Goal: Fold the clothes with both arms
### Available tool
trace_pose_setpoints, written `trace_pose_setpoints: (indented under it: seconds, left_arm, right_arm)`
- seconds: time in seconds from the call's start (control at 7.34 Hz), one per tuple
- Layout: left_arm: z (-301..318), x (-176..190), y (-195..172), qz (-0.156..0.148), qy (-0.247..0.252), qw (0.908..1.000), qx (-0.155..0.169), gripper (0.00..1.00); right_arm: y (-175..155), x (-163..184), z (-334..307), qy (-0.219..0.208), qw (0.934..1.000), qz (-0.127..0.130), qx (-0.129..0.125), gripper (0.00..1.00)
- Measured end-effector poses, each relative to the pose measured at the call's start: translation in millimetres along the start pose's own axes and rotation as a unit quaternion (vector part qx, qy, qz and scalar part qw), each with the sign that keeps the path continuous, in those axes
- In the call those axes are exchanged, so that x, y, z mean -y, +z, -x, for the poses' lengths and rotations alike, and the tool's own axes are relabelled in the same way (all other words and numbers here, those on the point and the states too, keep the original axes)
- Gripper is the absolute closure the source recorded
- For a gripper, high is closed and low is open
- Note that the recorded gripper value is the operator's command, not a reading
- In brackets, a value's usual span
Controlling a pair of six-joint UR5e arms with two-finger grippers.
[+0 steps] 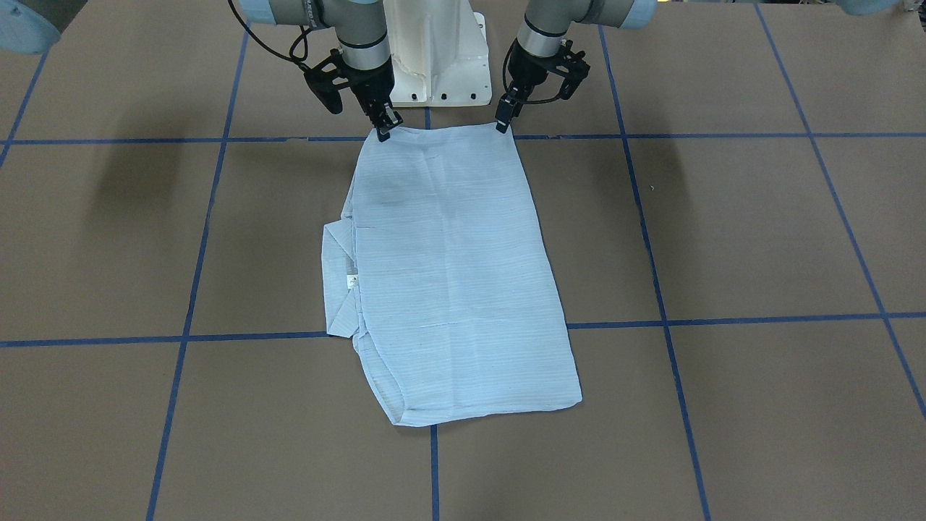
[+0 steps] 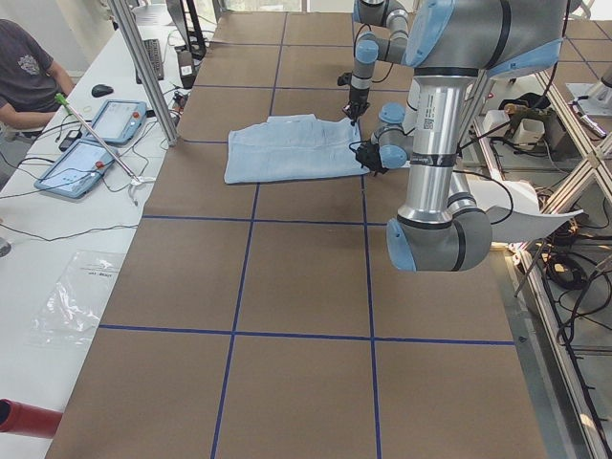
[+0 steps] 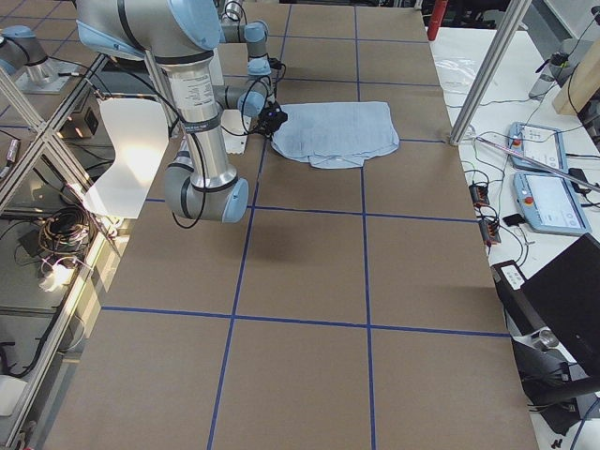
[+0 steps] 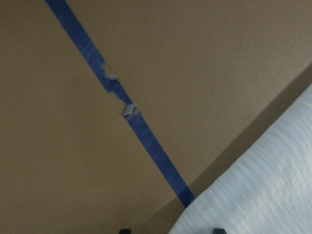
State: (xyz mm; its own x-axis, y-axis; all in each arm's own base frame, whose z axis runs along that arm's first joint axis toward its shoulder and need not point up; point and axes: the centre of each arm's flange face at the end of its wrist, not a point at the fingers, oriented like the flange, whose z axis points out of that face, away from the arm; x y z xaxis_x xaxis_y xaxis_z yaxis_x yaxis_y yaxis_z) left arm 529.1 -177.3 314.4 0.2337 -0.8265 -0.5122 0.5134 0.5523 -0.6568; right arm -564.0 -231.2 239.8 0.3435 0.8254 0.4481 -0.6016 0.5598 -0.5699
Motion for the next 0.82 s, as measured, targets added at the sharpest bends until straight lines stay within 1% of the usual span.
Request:
trace_pose_setpoints:
  seconds: [0.14,0.55,0.82]
  left_arm:
    - [-2.7,2.0,-0.3,-0.005,-0.001,1.0000,-0.006,0.39]
    - [-11.6,2.9,-3.3,-0.026,0.003,0.9988,-0.042,0.40]
    - [-7.4,-2.3,-0.6,-0.026,0.008,0.9987,-0.042,0.41]
  right_arm:
    - [0.5,0.3,-0.2,0.000,1.0000,-0.001,0.000,1.00]
    - [1.2,-1.5,-0.7,0.000,1.0000,-0.001,-0.002,1.00]
    - [-0.3,-4.1,-0.3,0.001,1.0000,-0.004,-0.005,1.00]
